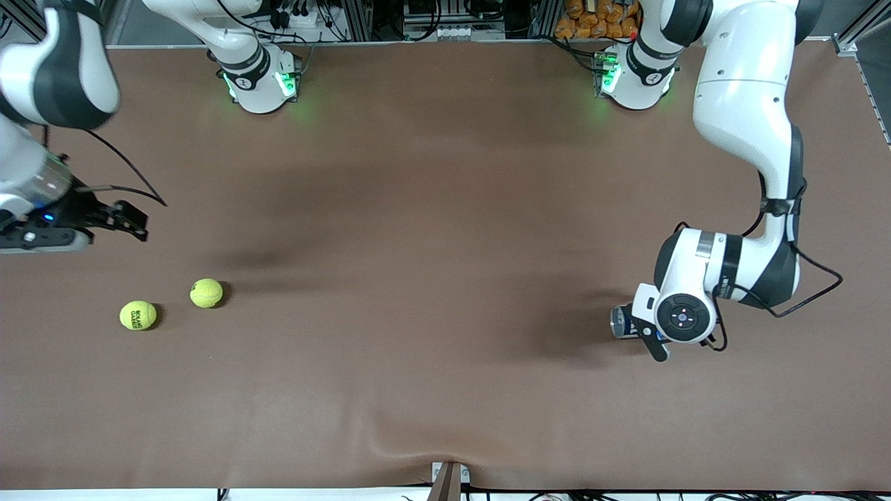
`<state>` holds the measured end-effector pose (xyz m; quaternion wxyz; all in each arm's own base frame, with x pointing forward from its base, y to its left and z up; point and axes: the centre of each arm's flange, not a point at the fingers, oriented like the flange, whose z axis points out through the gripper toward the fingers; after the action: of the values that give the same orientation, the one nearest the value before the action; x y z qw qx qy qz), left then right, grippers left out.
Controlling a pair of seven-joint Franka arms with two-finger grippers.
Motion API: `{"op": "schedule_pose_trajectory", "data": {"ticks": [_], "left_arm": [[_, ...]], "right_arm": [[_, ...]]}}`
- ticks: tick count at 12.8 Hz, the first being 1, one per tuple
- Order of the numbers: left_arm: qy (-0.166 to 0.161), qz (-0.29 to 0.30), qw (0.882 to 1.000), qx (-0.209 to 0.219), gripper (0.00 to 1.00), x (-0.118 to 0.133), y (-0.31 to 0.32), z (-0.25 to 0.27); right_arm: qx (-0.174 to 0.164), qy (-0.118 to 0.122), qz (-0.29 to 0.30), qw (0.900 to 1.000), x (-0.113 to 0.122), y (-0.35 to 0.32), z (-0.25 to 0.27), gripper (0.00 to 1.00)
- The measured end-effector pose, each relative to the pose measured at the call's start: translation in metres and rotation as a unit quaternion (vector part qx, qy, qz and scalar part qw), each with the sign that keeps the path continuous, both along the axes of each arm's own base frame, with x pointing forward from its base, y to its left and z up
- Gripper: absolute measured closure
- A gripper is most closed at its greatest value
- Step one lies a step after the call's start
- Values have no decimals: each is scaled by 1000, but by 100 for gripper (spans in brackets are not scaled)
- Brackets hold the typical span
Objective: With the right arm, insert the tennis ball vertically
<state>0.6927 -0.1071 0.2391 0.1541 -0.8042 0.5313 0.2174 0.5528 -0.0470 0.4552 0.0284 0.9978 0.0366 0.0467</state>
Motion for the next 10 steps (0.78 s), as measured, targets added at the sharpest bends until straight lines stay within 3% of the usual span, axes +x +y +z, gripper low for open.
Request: {"op": "schedule_pose_trajectory", "data": {"ticks": [10], "left_arm": [[7,-40,999,-13,0,0,-7,-56]], "right_arm": [[1,1,8,1000,25,6,-159,0]]}}
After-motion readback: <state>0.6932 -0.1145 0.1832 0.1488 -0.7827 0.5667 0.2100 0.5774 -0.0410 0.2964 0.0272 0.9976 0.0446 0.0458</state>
